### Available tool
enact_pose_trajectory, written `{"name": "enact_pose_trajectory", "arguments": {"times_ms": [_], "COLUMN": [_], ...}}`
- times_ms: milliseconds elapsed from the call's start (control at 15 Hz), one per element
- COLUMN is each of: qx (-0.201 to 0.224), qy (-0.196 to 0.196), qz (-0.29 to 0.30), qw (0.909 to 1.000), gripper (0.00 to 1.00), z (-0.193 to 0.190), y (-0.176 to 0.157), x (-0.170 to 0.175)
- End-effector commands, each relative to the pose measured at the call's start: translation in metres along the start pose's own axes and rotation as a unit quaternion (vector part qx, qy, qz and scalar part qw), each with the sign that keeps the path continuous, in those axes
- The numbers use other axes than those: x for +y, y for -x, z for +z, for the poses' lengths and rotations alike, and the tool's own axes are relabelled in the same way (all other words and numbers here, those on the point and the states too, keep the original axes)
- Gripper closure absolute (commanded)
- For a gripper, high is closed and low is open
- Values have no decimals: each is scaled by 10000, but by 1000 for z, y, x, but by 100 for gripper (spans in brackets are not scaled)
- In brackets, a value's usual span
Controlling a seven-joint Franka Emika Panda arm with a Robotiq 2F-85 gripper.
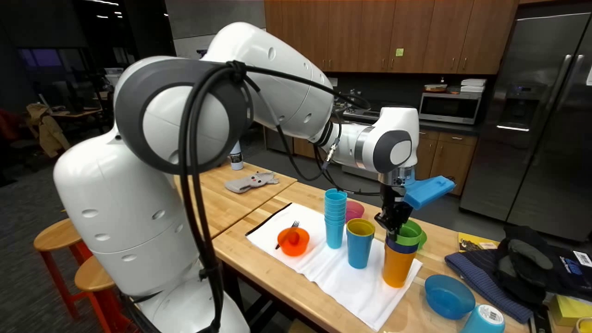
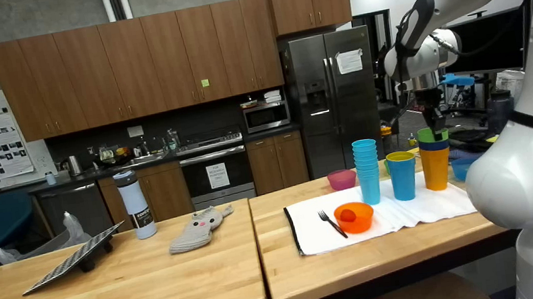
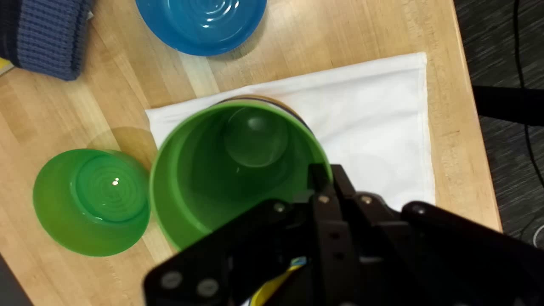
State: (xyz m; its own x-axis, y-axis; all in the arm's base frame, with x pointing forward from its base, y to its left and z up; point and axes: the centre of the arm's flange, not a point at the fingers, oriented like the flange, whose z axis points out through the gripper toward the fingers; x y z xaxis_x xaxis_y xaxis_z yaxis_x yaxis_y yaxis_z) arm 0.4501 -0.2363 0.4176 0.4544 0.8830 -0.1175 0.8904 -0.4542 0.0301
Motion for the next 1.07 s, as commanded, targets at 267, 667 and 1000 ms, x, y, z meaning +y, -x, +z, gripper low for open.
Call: {"name": "enact_pose_trajectory", "arguments": {"times_ms": [267, 667, 1000], "qx": [13, 50, 64], "qy": [423, 653, 772], "qz": [79, 129, 144], "qw": [9991, 9978, 9969], "gripper": [99, 99, 99], "z": [-37, -58, -68], "y": [14, 21, 23], "x": [-1, -7, -8]}}
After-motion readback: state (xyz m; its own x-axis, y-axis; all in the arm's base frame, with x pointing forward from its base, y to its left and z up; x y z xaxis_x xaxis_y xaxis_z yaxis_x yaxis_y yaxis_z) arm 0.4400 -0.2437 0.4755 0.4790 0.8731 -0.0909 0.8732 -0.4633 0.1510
